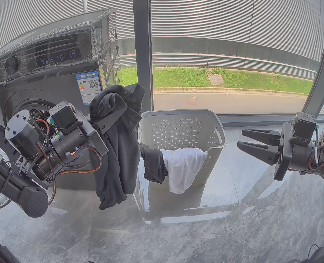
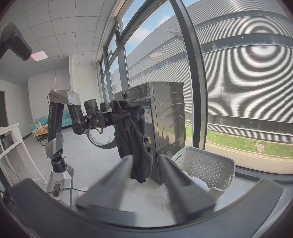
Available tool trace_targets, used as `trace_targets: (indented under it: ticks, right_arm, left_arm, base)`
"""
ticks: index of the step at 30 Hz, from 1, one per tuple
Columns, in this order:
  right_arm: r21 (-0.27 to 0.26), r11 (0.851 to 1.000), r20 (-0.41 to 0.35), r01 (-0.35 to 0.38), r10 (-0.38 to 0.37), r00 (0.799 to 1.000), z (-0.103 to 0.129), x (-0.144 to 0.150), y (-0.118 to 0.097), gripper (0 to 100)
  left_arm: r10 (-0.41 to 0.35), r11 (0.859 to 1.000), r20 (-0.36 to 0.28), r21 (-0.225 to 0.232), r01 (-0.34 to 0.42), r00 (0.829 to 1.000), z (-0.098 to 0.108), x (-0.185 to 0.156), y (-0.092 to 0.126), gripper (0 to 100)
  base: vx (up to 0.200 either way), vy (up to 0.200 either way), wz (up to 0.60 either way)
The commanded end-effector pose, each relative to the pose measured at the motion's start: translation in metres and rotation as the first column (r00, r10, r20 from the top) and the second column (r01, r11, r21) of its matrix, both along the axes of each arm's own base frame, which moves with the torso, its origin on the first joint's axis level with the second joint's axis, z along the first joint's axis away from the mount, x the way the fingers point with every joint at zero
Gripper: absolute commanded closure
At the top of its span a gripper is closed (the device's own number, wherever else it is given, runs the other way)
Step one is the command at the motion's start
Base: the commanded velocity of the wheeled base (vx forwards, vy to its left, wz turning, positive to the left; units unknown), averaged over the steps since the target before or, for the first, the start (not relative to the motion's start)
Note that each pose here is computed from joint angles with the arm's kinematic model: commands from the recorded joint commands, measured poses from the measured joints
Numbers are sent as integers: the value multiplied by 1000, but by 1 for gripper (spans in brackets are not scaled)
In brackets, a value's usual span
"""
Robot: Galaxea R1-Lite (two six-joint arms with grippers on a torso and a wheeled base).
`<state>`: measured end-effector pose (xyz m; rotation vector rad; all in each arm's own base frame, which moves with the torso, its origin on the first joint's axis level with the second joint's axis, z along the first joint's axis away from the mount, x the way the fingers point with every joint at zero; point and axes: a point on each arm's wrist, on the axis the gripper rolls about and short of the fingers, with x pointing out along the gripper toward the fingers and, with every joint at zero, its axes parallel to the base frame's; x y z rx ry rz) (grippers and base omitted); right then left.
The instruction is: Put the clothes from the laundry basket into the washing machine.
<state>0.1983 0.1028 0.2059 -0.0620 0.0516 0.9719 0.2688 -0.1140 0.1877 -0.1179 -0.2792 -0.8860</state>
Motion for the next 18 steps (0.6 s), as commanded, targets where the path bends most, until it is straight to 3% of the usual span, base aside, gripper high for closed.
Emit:
trace_targets:
  ticks: [1, 5, 9, 18]
  right_arm:
    - [-28, 1000, -60, 10, -12, 998, -15, 15, 4, 0]
    - [-56, 998, -110, -5, -1, 994, -30, 26, 11, 0]
    - [-92, 993, -177, -75, 58, 982, -52, 39, 30, 0]
    - [-129, 975, -268, -180, 141, 953, -87, 48, 36, 0]
  left_arm:
    - [-31, 999, 50, -20, 32, 998, 15, -9, -5, 100]
    - [-69, 997, 65, -27, 71, 995, 20, -17, -13, 100]
    - [-131, 990, 97, -39, 135, 987, 31, -32, -24, 100]
    - [-198, 977, 133, -51, 206, 971, 53, -50, -35, 100]
  base:
    - [0, 0, 0]
    - [0, 0, 0]
    - [0, 0, 0]
    - [0, 0, 0]
